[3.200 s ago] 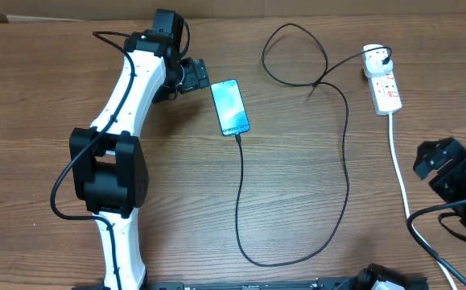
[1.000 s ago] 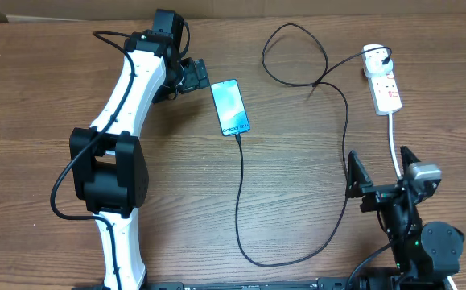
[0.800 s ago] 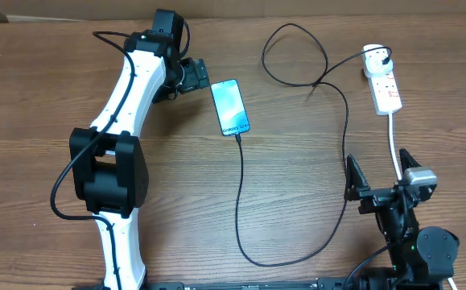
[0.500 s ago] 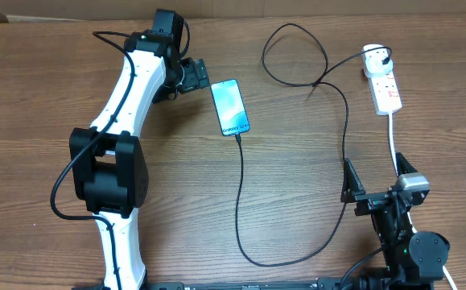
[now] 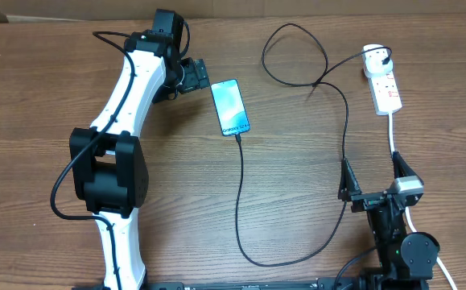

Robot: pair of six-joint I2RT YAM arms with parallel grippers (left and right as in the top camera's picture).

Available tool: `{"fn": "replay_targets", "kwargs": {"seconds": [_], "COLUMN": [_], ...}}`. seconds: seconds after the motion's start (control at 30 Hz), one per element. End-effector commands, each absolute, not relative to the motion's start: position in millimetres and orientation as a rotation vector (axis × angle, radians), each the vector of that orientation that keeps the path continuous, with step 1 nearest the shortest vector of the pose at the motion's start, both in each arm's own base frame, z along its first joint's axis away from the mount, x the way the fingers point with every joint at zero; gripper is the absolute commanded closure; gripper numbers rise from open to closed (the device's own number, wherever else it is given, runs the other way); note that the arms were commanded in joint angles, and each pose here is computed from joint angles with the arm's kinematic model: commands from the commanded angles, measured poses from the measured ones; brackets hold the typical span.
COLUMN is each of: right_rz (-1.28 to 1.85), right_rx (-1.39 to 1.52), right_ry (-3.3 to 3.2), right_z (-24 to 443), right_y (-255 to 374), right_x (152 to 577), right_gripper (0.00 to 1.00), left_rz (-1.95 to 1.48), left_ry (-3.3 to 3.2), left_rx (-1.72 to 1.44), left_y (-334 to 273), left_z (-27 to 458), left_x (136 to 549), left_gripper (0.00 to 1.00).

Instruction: Plug charger to phone and switch on socket

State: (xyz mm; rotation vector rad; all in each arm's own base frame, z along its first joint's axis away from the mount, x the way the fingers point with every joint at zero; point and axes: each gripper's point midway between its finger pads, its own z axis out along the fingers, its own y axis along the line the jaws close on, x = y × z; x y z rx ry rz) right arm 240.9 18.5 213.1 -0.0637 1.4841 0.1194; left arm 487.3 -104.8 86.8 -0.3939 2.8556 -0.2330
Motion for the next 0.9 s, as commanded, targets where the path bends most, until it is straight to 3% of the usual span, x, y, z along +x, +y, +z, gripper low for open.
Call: {"fn": "replay_targets", "kwargs": {"seconds": [0.0, 0.87], "right_rz": [0.093, 0.022], "right_rx": [-0.051, 0.056], "right_ry": [1.468, 1.592], "right_z": [215, 170], "right_y": [14, -12], "right_x": [241, 246], "right_gripper": [0.0, 0.0], "left_rz": [-0.256, -0.256], "left_ry": [2.82, 2.82], "left_rx": [-0.42, -0.42], "left_y": [-102, -102], "left_z": [102, 102], "left_x": [491, 491], "left_gripper": [0.0, 0.0]}}
